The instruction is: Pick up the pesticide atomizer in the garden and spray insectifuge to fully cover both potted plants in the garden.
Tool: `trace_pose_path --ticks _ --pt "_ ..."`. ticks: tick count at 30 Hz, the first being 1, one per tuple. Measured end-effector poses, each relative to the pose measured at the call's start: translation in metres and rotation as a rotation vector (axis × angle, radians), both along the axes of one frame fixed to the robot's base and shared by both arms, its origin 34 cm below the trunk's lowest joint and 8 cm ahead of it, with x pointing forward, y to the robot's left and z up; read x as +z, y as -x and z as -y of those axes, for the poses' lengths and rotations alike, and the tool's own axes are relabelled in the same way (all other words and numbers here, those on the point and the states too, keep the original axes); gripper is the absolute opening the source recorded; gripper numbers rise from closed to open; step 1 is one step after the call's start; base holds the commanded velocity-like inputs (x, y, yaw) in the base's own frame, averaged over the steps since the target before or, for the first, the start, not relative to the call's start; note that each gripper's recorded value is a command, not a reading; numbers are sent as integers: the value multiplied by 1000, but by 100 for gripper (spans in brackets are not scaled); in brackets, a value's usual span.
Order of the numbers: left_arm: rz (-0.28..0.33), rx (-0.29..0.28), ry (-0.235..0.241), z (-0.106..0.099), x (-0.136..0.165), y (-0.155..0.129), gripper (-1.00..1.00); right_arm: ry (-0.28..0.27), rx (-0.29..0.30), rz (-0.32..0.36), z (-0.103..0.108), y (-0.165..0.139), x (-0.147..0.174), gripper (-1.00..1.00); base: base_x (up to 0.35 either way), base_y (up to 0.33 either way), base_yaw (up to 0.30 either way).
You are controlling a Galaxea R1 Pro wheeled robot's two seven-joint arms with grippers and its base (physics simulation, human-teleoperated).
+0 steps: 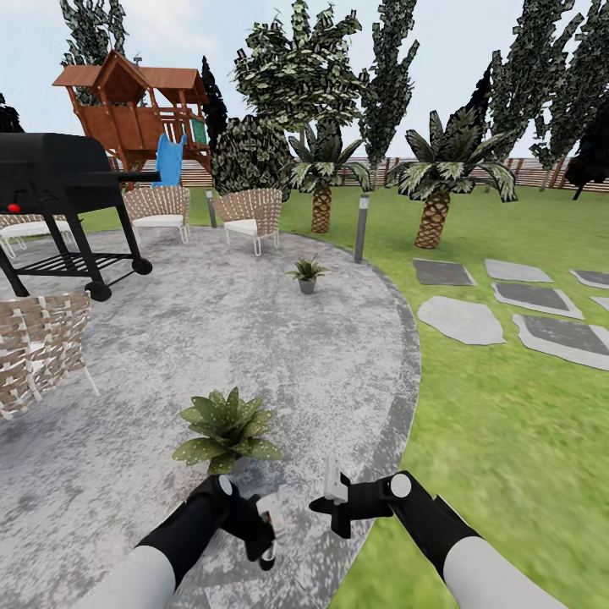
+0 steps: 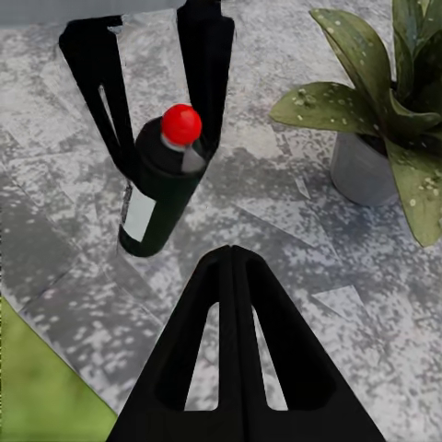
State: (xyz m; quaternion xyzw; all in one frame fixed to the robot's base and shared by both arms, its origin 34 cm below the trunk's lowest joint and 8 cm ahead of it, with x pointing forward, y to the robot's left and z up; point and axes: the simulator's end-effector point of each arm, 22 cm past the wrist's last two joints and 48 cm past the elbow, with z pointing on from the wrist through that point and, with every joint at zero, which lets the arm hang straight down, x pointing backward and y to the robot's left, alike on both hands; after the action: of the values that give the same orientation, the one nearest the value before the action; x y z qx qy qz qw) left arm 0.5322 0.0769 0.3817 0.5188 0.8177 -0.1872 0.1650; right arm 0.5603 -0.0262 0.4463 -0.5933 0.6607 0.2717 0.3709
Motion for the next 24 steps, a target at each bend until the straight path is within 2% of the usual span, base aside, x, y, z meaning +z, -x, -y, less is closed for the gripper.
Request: trace_pose_path --ticks 3,4,6,8,10,12,14,15,16,17,19,20,24 --pt "-1 22 -41 -34 -7 -3 -100 1 -2 -1 0 0 -1 -100 0 0 0" --pt "3 28 -54 -47 -9 -5 -100 2 -3 0 1 0 -1 100 0 0 0" --pt "22 28 -16 -50 -8 -7 -100 3 -10 -2 4 -1 -2 100 0 0 0" --pt "-1 57 15 -54 -15 2 -100 6 -13 -3 7 -2 -2 100 0 0 0" --pt "1 115 12 -74 -21 0 -100 10 -18 -4 10 -2 -4 100 0 0 0" --pt "66 220 8 -95 -26 -18 -100 20 -67 0 18 -8 -11 100 0 0 0" --pt "114 317 25 -105 -35 -27 -100 50 -176 9 36 -18 -30 100 0 0 0" --pt "158 451 98 -102 -44 -31 -100 103 -394 45 75 -38 -58 100 0 0 0" --pt "193 550 137 -105 -48 -34 -100 146 -492 7 101 -23 -89 100 0 0 0" --pt "243 668 149 -116 -54 -38 -100 98 -667 29 126 -32 -92 100 0 0 0" --pt "316 811 133 -136 -61 -35 -100 53 -835 41 155 -26 -100 100 0 0 0" --pt "335 843 126 -142 -62 -34 -100 49 -876 45 163 -22 -103 100 0 0 0" --pt "388 951 52 -170 -77 -10 -100 41 -1147 87 210 -10 -111 100 0 0 0"
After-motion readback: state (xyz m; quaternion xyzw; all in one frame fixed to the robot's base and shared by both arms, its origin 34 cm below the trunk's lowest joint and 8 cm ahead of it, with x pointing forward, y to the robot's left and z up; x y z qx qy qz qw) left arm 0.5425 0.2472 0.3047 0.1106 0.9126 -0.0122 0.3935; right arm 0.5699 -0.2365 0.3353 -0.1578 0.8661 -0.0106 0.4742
